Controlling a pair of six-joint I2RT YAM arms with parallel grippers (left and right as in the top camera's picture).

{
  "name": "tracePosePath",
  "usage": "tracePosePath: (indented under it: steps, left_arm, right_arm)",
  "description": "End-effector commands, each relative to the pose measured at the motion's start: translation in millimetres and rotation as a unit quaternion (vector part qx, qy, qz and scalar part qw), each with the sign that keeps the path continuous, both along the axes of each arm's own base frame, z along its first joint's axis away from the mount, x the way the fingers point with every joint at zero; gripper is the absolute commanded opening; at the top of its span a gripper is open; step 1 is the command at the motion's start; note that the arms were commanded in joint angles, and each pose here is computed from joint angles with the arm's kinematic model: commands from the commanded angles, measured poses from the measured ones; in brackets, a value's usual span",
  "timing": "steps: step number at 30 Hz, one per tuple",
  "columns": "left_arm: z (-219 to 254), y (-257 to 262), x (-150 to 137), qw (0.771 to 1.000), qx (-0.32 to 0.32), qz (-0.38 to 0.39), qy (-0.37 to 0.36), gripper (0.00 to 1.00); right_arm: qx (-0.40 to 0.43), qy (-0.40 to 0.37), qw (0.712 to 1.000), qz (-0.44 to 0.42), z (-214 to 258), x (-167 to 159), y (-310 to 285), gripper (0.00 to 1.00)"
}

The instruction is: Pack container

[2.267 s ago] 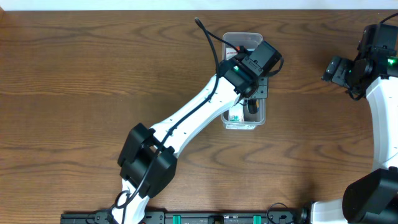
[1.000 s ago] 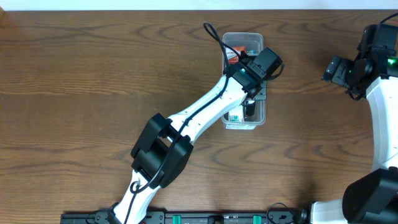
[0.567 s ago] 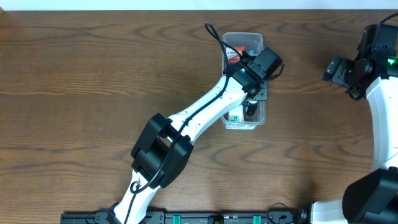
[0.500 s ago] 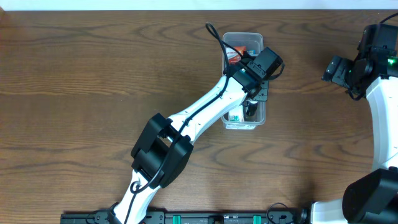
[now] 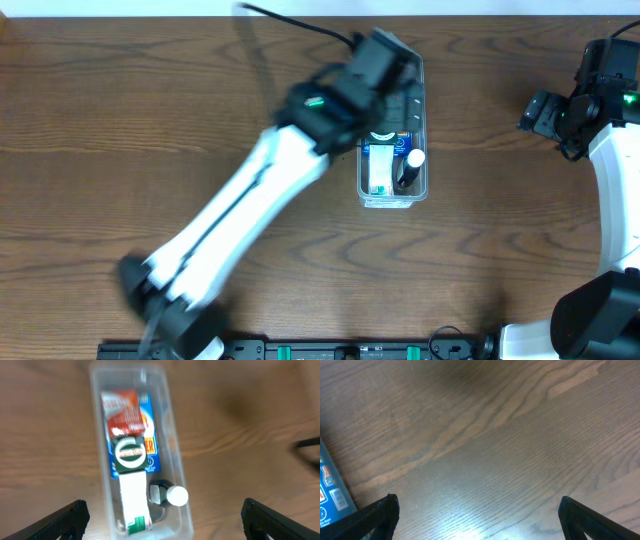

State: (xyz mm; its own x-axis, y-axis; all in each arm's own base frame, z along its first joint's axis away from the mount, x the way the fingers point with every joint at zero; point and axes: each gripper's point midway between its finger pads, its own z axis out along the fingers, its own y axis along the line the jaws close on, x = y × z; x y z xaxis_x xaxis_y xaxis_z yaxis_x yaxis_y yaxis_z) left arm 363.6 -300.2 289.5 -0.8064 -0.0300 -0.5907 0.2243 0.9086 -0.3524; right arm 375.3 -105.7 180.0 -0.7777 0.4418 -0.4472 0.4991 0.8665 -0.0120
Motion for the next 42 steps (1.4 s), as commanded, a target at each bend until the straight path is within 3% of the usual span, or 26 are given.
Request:
tracePosePath:
  steps: [1,9,15,20,25,31,40,42]
  left_arm:
    - [47.8,31.8,-21.1,0.999,-0.001,-0.01,-0.043,0.98]
    - [85.0,130.0,-99.9,0.998,0.035,0.035,-0.029,0.98]
    - [100.2,172.6,-158.4,0.998,0.03,0.039,-0.03,0.98]
    - [93.8,195.2,-189.4,0.998,0.029,0.042,-0.027,0.98]
    - [70.6,209.6,-209.9,0.997,0.028,0.068,0.013,0.98]
    - [48.0,228.4,-235.8,0.992,0.077,0.068,0.072,0.98]
    - [48.7,230.4,-232.4,0.992,0.085,0.069,0.063,0.98]
    - [49.4,224.9,-224.2,0.994,0.102,0.034,0.037,0.98]
  right_arm:
    - [-0.005,0.005,1.0,-0.001,-1.6,-1.6,-3.7,0.99]
    - [-0.005,0.005,1.0,-0.001,-1.6,-1.7,-3.7,0.99]
    - [-0.005,0.005,1.0,-0.001,-1.6,-1.7,-3.7,0.99]
    - [-0.005,0.005,1.0,-0.001,-1.6,-1.7,-3.7,0.99]
    - [-0.005,0.005,1.0,-0.001,-1.6,-1.7,-3.7,0.99]
    - [-0.005,0.005,1.0,-0.001,-1.6,-1.6,-3.7,0.99]
    - [-0.005,0.005,1.0,-0.001,-1.6,-1.6,-3.7,0.99]
    - [-0.005,0.005,1.0,-0.001,-1.6,-1.7,-3.7,0.99]
